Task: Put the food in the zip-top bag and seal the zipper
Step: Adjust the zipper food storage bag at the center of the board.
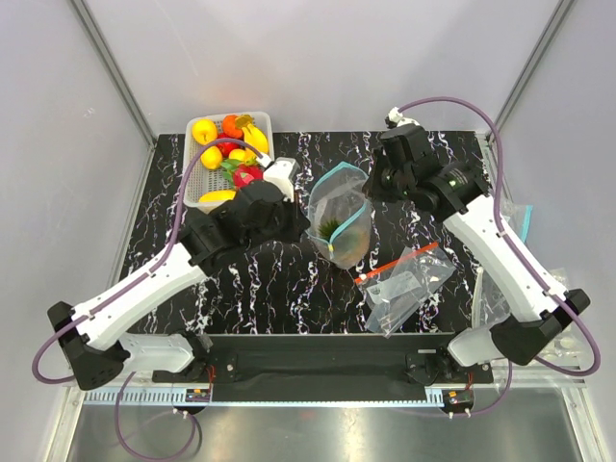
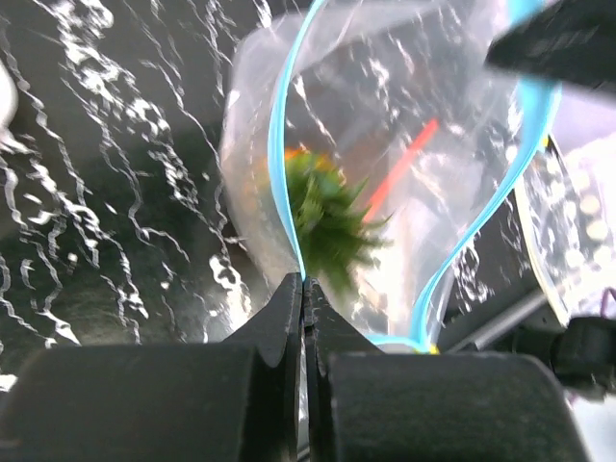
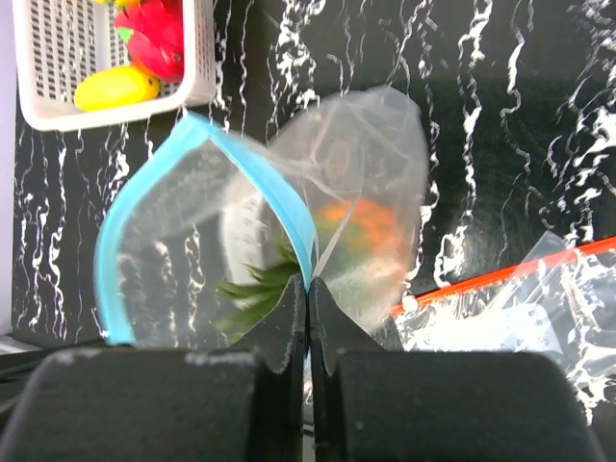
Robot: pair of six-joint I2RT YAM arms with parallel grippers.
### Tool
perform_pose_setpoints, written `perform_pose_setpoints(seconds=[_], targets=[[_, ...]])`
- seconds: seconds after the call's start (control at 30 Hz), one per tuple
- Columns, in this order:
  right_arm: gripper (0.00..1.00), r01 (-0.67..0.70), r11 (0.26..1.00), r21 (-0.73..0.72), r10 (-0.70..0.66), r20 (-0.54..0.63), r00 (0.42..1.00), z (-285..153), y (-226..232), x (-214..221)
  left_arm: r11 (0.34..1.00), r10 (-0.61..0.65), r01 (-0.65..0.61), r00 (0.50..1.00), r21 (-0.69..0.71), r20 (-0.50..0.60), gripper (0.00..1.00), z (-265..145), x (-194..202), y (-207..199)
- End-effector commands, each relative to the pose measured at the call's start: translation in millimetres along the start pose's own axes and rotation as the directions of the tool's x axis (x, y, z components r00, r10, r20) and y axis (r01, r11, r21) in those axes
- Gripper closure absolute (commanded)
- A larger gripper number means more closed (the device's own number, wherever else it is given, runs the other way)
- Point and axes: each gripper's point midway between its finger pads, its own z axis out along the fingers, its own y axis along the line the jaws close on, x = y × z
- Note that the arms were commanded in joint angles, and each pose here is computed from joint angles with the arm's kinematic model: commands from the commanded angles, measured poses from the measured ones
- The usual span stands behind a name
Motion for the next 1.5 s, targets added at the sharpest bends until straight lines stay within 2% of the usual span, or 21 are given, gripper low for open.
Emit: perform_pose_setpoints(seconds=[0.0, 0.07, 0.27, 0.3, 0.37, 0.43, 0.57, 0.67, 0.83, 0.93, 1.07, 1.13, 1.17, 1.2, 1.3, 1.47], targets=[[1.0, 0.013, 1.0, -0.014, -0.012, 0.112, 0.994, -32.0, 0.3, -27.2, 0.989, -0.009, 0.01, 1.0, 0.146, -0.012, 1.0, -2.0, 0.2, -24.8], [1.0, 0.008, 1.0, -0.03, -0.004, 0.116, 0.993, -32.9, 1.8, -26.2, 0.989, -0.002, 0.004, 1.0, 0.145, -0.007, 1.0, -6.0, -5.1, -25.7], [1.0, 0.001, 0.989, -0.151, -0.008, -0.046, 0.999, 3.7, 24.6, 22.1, 0.999, -0.037, 0.036, 0.998, 0.016, 0.051, 1.0, -20.9, -22.6, 22.5], [1.0, -0.004, 0.983, -0.185, -0.001, -0.027, 1.0, 2.6, 30.5, 19.3, 0.999, -0.043, 0.042, 0.997, 0.03, 0.057, 1.0, -23.1, -23.7, 20.6], [1.0, -0.005, 0.986, -0.166, 0.004, -0.007, 1.0, 3.7, 25.0, 19.1, 0.994, -0.069, 0.065, 0.997, 0.086, 0.045, 1.0, -16.4, -23.6, 8.5], [1.0, 0.005, 0.997, -0.078, -0.002, 0.036, 0.999, 2.2, 5.4, 11.7, 0.985, -0.056, 0.058, 0.998, 0.16, -0.018, 1.0, 0.2, -12.0, -14.2], [1.0, -0.011, 0.996, 0.083, 0.002, 0.1, 0.995, -10.8, -32.1, -9.7, 0.977, -0.041, 0.049, 0.998, 0.209, -0.044, 1.0, 16.4, 1.6, -37.9], [1.0, -0.016, 0.996, 0.09, 0.005, 0.127, 0.992, -17.6, -35.3, -15.3, 0.98, -0.063, 0.068, 0.997, 0.187, -0.035, 1.0, 19.9, 3.1, -23.5], [1.0, -0.016, 0.999, 0.035, 0.014, 0.07, 0.997, 3.5, -22.3, -3.0, 0.981, -0.088, 0.1, 0.993, 0.168, -0.078, 1.0, 31.3, 16.3, -0.1], [1.0, -0.015, 0.999, 0.03, 0.013, 0.036, 0.999, 22.4, -19.7, 5.4, 0.979, -0.093, 0.107, 0.992, 0.175, -0.087, 0.83, 39.7, 22.8, 1.6], [1.0, -0.004, 0.999, 0.051, 0.004, -0.001, 1.0, 46.7, -20.3, 14.9, 0.973, -0.124, 0.144, 0.985, 0.182, -0.117, 0.82, 49.9, 39.9, 4.8], [1.0, 0.002, 0.999, 0.049, -0.002, -0.011, 1.0, 54.8, -19.2, 17.8, 0.974, -0.125, 0.141, 0.987, 0.175, -0.098, 0.73, 48.0, 37.4, 6.6], [1.0, 0.001, 0.999, 0.045, -0.001, -0.008, 1.0, 55.9, -18.8, 18.1, 0.977, -0.12, 0.134, 0.989, 0.166, -0.087, 0.67, 45.9, 35.2, 8.5], [1.0, -0.003, 0.999, 0.042, 0.003, -0.003, 1.0, 55.4, -18.4, 17.5, 0.982, -0.114, 0.123, 0.991, 0.144, -0.068, 0.52, 40.9, 31.4, 13.0], [1.0, 0.003, 0.999, 0.034, -0.004, 0.009, 1.0, 52.0, -17.3, 14.2, 0.994, -0.085, 0.085, 0.996, 0.071, -0.006, 0.34, 23.3, 13.0, 27.3], [1.0, 0.027, 0.999, 0.025, -0.027, 0.012, 1.0, 49.9, -15.6, 11.3, 0.99, -0.068, 0.077, 0.994, -0.114, 0.087, 0.26, -2.0, -21.6, 76.0]])
